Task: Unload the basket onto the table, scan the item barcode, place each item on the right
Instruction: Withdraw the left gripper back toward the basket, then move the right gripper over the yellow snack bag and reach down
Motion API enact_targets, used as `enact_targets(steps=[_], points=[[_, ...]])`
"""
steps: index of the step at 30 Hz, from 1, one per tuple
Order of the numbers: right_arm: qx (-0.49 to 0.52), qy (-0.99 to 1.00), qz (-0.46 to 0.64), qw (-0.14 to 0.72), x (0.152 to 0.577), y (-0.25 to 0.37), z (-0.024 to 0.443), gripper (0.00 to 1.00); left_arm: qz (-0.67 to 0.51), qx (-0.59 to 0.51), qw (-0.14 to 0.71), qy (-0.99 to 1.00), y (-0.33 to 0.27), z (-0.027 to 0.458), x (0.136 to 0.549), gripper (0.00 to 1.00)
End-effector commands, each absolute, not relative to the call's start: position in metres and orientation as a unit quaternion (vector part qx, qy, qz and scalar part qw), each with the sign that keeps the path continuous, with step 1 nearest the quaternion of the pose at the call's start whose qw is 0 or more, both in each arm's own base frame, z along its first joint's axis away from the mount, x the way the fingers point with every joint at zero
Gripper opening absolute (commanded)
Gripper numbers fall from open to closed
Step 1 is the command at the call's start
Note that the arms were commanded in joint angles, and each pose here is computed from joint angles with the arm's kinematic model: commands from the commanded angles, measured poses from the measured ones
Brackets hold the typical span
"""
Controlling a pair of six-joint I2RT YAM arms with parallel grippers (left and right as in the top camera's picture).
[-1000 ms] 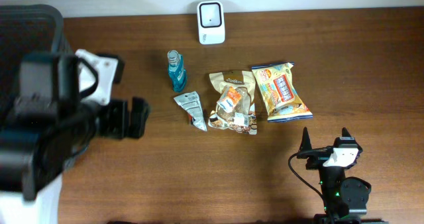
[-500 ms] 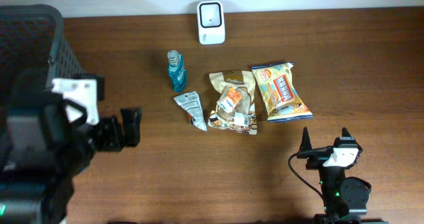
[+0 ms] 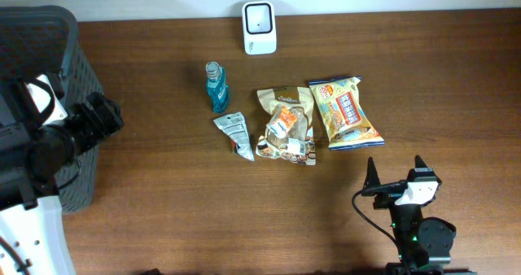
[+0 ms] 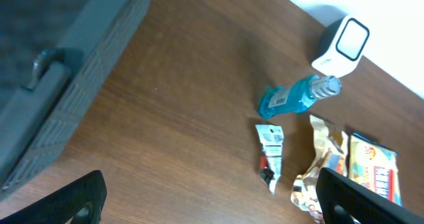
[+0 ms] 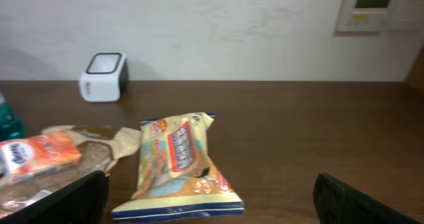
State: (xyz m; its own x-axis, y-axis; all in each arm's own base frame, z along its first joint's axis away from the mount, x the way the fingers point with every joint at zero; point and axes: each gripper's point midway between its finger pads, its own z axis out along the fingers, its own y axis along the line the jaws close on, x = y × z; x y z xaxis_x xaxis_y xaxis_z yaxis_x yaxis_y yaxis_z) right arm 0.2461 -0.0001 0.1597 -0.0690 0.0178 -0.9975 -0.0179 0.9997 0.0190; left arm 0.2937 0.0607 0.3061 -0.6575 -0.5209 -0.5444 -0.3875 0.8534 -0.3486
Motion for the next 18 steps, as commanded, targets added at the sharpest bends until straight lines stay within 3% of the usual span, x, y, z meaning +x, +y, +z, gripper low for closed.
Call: enact_targets(steps=[1,7,10,18], points=[[-0.046,0.725,0.079,0.683,0.244,0.027,0.161,0.99,-0.120,-0.257,0.326,0.902,0.057,0.306,0.294,0.99],[-0.194,0.677,0.287,0.649,0.207,0.107,0.177,0.98,-0.119,-0.257,0.326,0.902,0.057,0.306,0.294,0.99],[-0.252,0.629,0.312,0.667,0.191,0.122,0.199,0.98,-0.119,-0.257,0.326,0.902,0.057,0.306,0.294,0.99],[-0.194,0.501,0.300,0.788,0.176,0.102,0.298,0.98,-0.119,-0.257,0.326,0.902,0.057,0.306,0.294,0.99]])
